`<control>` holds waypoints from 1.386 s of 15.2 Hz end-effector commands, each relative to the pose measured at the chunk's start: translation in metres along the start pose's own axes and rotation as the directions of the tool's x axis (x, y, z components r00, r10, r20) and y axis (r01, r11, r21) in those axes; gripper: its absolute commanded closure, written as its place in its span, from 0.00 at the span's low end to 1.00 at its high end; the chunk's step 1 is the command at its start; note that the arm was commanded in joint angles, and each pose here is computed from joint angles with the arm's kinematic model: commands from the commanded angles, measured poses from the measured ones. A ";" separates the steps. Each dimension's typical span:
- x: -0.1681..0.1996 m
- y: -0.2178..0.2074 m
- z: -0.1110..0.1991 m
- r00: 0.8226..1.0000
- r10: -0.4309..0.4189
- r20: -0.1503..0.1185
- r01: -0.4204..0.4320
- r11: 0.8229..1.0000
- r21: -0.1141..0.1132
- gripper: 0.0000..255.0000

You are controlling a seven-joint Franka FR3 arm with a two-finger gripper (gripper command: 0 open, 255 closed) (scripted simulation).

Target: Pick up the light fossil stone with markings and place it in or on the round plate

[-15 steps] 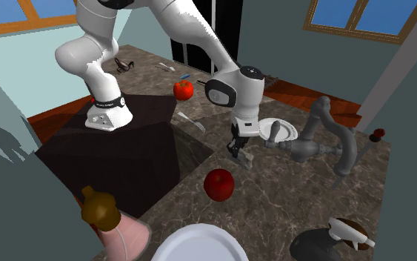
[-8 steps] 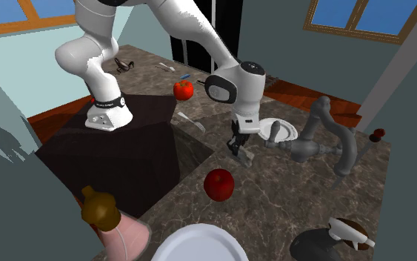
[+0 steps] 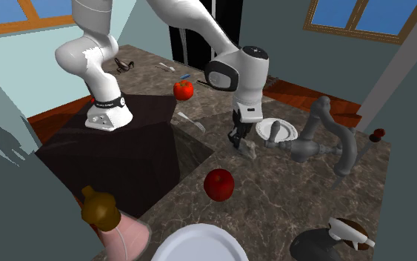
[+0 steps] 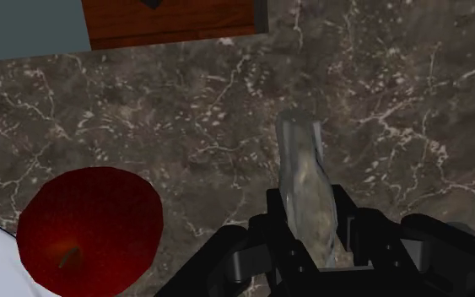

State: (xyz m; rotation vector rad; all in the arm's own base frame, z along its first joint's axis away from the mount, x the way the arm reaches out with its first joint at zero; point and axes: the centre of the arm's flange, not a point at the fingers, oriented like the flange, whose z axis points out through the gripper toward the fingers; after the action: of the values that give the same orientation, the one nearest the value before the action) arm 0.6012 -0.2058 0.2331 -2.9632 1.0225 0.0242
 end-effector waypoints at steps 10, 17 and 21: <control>0.023 0.061 -0.033 1.000 0.000 0.000 0.000 1.000 0.000 1.00; 0.056 0.147 -0.039 1.000 0.000 0.000 0.000 1.000 0.000 1.00; 0.076 0.196 -0.042 1.000 0.000 0.000 0.000 1.000 0.000 1.00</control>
State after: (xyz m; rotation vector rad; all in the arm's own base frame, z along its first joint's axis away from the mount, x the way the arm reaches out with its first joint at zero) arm 0.5437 -0.3948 0.2745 -2.9624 1.0247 0.0233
